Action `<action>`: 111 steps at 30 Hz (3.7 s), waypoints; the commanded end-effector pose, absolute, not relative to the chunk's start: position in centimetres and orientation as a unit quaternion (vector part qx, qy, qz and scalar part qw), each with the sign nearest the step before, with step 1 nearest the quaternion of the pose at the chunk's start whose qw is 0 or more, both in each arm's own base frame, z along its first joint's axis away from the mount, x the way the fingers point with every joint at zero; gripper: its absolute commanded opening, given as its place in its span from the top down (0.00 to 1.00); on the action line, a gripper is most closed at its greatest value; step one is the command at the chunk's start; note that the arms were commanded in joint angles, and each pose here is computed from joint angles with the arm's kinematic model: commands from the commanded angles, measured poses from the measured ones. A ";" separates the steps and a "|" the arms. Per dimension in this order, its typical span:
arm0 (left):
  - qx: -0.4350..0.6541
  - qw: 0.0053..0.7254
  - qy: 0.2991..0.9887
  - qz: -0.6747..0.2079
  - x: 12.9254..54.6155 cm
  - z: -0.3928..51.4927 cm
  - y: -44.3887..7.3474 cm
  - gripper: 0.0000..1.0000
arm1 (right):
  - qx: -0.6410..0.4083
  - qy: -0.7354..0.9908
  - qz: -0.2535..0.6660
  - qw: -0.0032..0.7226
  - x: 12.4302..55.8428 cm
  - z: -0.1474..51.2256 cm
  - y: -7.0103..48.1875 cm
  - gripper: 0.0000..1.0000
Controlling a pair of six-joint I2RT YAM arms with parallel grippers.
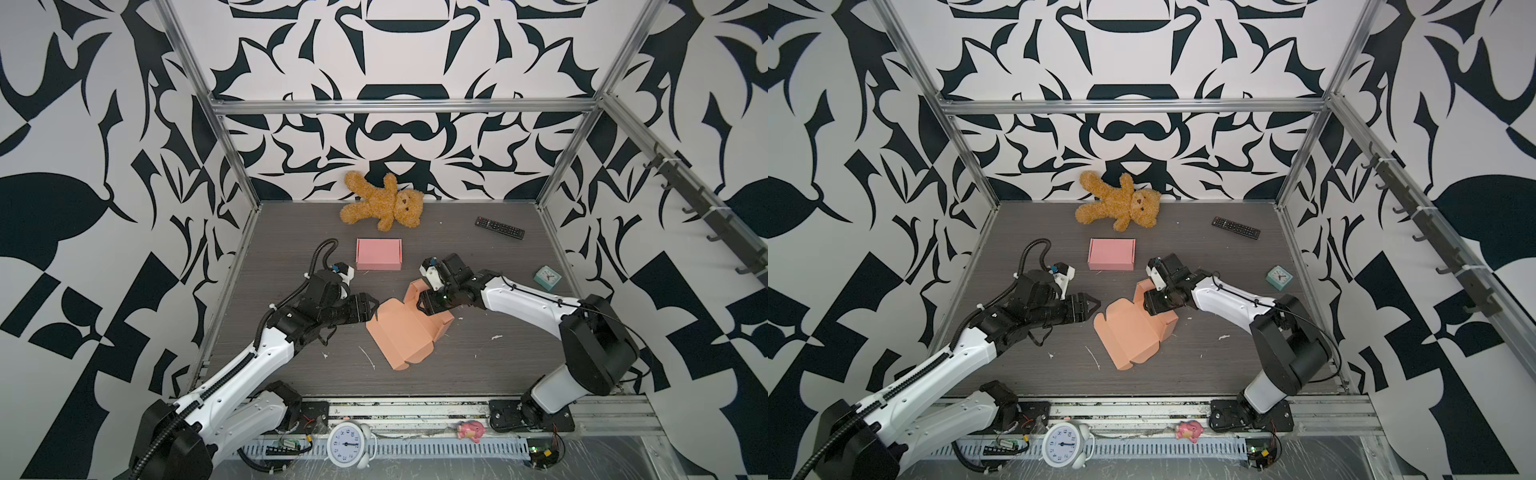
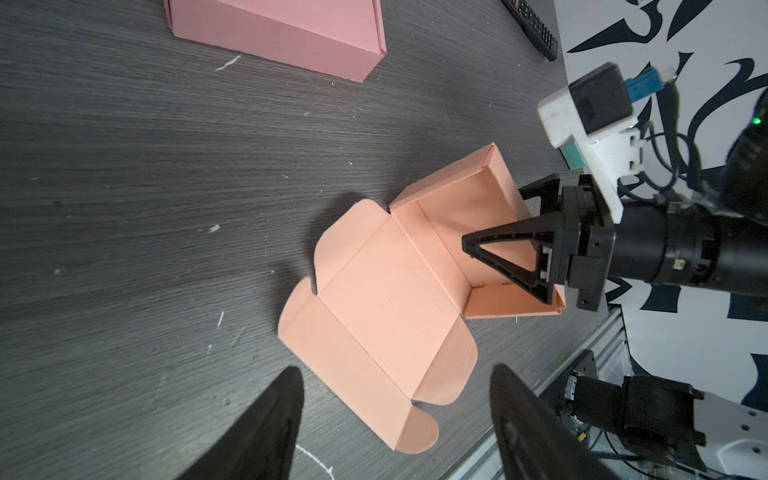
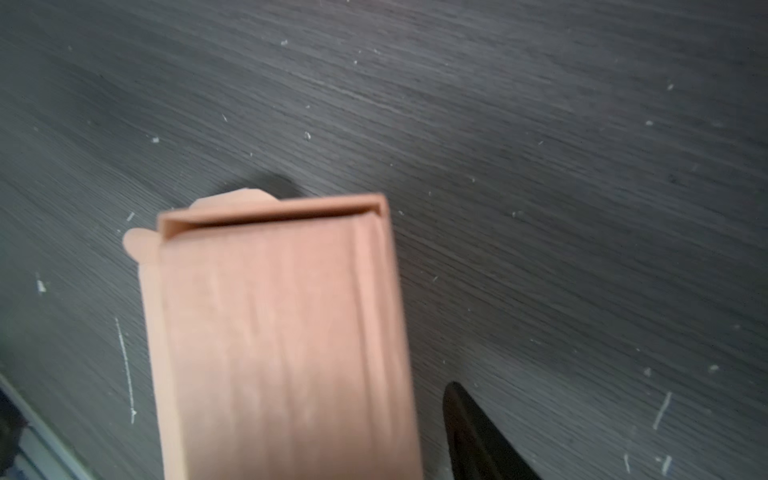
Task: Fold the paper box
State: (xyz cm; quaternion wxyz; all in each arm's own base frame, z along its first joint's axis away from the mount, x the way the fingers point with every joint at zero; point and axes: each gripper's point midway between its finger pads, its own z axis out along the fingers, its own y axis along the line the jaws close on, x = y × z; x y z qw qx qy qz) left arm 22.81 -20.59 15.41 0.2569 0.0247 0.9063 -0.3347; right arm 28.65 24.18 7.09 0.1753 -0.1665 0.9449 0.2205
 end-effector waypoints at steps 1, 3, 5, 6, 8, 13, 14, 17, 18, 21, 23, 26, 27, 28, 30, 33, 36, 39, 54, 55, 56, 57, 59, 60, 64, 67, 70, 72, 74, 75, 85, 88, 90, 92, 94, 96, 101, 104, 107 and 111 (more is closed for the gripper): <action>0.032 0.245 0.908 -0.337 22.5 15.4 -20.7 0.25 | -0.137 0.927 0.295 0.185 29.2 8.5 24.8 0.39; 0.035 0.236 0.910 -0.339 22.2 15.2 -20.9 0.25 | -0.121 0.924 0.312 0.184 29.5 8.4 24.3 0.39; 0.037 0.227 0.911 -0.341 22.0 15.0 -21.0 0.25 | -0.107 0.920 0.327 0.185 29.7 8.4 23.9 0.40; 0.037 0.222 0.912 -0.342 21.8 14.9 -21.0 0.25 | -0.101 0.918 0.334 0.186 29.8 8.4 23.7 0.40; 0.036 0.215 0.914 -0.343 21.6 14.7 -21.0 0.24 | -0.090 0.916 0.345 0.185 30.0 8.2 23.3 0.40; 0.028 0.191 0.919 -0.344 21.2 13.6 -21.2 0.22 | -0.072 0.911 0.362 0.185 30.3 7.9 22.8 0.40; 0.026 0.186 0.920 -0.345 21.2 13.3 -21.3 0.21 | -0.070 0.910 0.363 0.185 30.3 7.9 22.7 0.41; 0.019 0.167 0.921 -0.351 21.1 12.6 -21.8 0.18 | -0.067 0.909 0.368 0.185 30.4 7.8 22.6 0.41; 0.013 0.164 0.921 -0.354 21.3 12.4 -21.9 0.18 | -0.066 0.908 0.369 0.185 30.4 7.8 22.5 0.41; -0.008 0.161 0.921 -0.355 21.7 11.4 -22.0 0.18 | -0.065 0.907 0.371 0.187 30.3 7.9 22.4 0.41; -0.019 0.166 0.920 -0.355 22.2 10.9 -22.0 0.18 | -0.066 0.907 0.371 0.188 30.3 7.9 22.4 0.41; -0.027 0.167 0.919 -0.355 22.8 10.3 -22.3 0.21 | -0.067 0.907 0.370 0.187 30.2 7.7 22.3 0.41; -0.028 0.162 0.921 -0.354 22.9 9.9 -22.4 0.22 | -0.068 0.907 0.370 0.187 30.1 7.7 22.3 0.41; -0.029 0.158 0.921 -0.354 23.0 9.6 -22.6 0.23 | -0.068 0.907 0.370 0.186 30.1 7.7 22.3 0.41; -0.030 0.153 0.920 -0.359 23.2 8.9 -23.0 0.24 | -0.068 0.908 0.370 0.186 30.0 7.7 22.2 0.41; -0.036 0.152 0.915 -0.372 23.8 8.5 -23.6 0.27 | -0.068 0.907 0.370 0.187 30.1 7.7 22.2 0.41; -0.043 0.135 0.915 -0.378 24.1 7.7 -24.3 0.30 | -0.068 0.907 0.372 0.187 30.1 7.8 22.2 0.41; -0.050 0.132 0.909 -0.392 24.5 7.5 -24.8 0.33 | -0.069 0.906 0.374 0.187 30.1 7.8 22.3 0.41; -0.050 0.138 0.910 -0.389 25.2 7.4 -25.1 0.68 | -0.071 0.905 0.376 0.187 30.1 8.0 22.3 0.39; -0.050 0.140 0.911 -0.386 25.3 7.4 -25.0 0.69 | -0.071 0.905 0.376 0.186 30.0 8.0 22.4 0.37; -0.050 0.142 0.911 -0.384 25.3 7.4 -24.9 0.70 | -0.072 0.905 0.376 0.185 30.0 8.0 22.4 0.36; -0.050 0.144 0.911 -0.382 25.4 7.5 -24.9 0.71 | -0.072 0.905 0.376 0.185 30.0 8.0 22.4 0.35; -0.050 0.145 0.912 -0.382 25.5 7.4 -24.9 0.76 | -0.075 0.906 0.374 0.182 30.0 7.8 22.4 0.33; -0.051 0.145 0.911 -0.382 25.6 7.5 -24.9 0.78 | -0.076 0.907 0.373 0.181 29.9 7.8 22.3 0.32; -0.053 0.148 0.910 -0.383 25.7 7.6 -25.0 0.81 | -0.079 0.905 0.373 0.186 30.0 8.2 22.3 0.30; -0.055 0.147 0.912 -0.380 25.8 7.6 -24.9 0.85 | -0.081 0.905 0.371 0.190 29.9 8.2 22.2 0.27; -0.057 0.144 0.912 -0.380 25.7 7.5 -24.9 0.88 | -0.083 0.909 0.361 0.189 29.7 7.9 21.9 0.25; -0.058 0.146 0.911 -0.381 25.8 7.7 -24.9 0.89 | -0.084 0.910 0.359 0.191 29.5 8.0 21.8 0.24; -0.056 0.150 0.910 -0.382 25.8 8.0 -24.9 0.90 | -0.086 0.909 0.358 0.196 29.4 8.3 21.6 0.23; -0.055 0.152 0.910 -0.381 25.8 8.2 -24.9 0.90 | -0.088 0.908 0.357 0.201 29.4 8.6 21.5 0.22; -0.025 0.176 0.915 -0.362 26.0 10.1 -24.4 0.95 | -0.100 0.909 0.325 0.242 29.0 10.7 20.1 0.15; -0.009 0.180 0.917 -0.356 25.8 10.6 -24.2 0.95 | -0.098 0.913 0.310 0.246 28.8 10.9 19.5 0.15; 0.006 0.179 0.920 -0.350 25.6 10.9 -24.1 0.95 | -0.096 0.916 0.300 0.250 28.6 11.1 19.0 0.15; 0.024 0.181 0.922 -0.342 25.3 11.5 -23.9 0.96 | -0.098 0.917 0.286 0.261 28.3 11.8 18.4 0.14; 0.041 0.181 0.925 -0.331 25.0 11.9 -23.6 0.96 | -0.105 0.917 0.271 0.275 28.1 12.4 17.8 0.13; 0.065 0.194 0.920 -0.335 24.6 13.3 -23.5 0.95 | -0.106 0.917 0.250 0.291 27.9 13.1 16.9 0.13; 0.106 0.190 0.917 -0.335 23.3 14.4 -23.3 0.96 | -0.106 0.923 0.196 0.314 28.0 15.1 14.9 0.13; 0.125 0.192 0.913 -0.337 22.8 14.9 -23.3 0.95 | -0.122 0.911 0.203 0.338 28.1 16.8 15.2 0.13; 0.152 0.192 0.908 -0.340 22.4 16.0 -23.4 0.95 | -0.152 0.878 0.253 0.376 28.0 19.0 16.9 0.13; 0.185 0.191 0.904 -0.334 22.1 17.3 -23.5 0.95 | -0.186 0.832 0.312 0.418 27.9 21.3 18.9 0.13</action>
